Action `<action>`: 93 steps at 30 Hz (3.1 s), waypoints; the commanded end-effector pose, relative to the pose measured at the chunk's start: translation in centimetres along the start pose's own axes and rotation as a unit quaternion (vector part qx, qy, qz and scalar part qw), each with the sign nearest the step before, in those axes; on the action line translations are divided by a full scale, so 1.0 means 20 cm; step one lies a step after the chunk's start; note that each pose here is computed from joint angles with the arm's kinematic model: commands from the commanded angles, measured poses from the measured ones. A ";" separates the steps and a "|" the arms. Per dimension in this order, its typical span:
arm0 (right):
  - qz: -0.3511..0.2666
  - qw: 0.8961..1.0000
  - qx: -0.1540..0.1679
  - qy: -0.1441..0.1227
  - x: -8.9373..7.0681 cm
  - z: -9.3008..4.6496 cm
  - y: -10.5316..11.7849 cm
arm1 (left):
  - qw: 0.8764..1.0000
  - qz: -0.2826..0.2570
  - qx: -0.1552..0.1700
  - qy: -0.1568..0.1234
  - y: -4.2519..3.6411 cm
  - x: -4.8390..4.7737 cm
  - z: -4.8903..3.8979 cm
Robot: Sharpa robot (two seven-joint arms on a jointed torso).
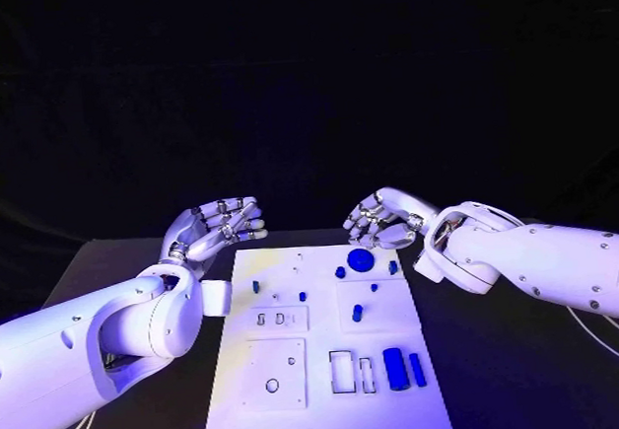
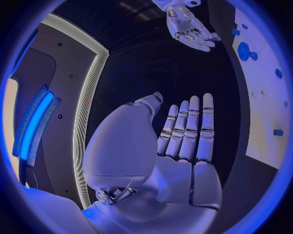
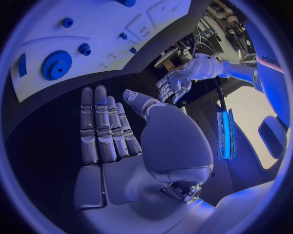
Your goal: Assemble the parts on the task board
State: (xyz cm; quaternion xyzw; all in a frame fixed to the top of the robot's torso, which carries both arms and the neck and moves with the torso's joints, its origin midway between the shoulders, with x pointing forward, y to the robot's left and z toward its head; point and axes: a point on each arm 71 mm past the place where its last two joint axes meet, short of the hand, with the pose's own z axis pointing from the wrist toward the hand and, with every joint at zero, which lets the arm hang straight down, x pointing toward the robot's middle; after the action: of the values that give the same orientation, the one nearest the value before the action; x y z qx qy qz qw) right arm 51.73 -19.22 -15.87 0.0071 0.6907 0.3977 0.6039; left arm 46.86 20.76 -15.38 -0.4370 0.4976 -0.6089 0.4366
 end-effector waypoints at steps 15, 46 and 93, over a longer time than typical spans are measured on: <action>-0.249 0.966 -0.004 0.071 0.08 0.05 0.08 | 0.999 -0.016 0.000 0.049 -0.080 0.082 -0.037; -0.281 0.955 0.006 0.100 0.16 0.08 0.06 | 0.999 -0.017 -0.005 0.051 -0.083 0.068 -0.045; -0.246 0.968 -0.022 -0.037 0.14 0.30 0.21 | 0.998 -0.019 -0.008 0.056 -0.082 0.070 -0.043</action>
State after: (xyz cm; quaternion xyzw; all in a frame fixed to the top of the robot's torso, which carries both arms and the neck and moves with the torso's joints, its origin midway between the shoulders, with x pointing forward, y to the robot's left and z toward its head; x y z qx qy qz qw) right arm 53.91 -11.85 -15.50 -0.1634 0.6409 0.2450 0.7088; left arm 45.57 20.12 -13.92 -0.4235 0.5173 -0.6273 0.3995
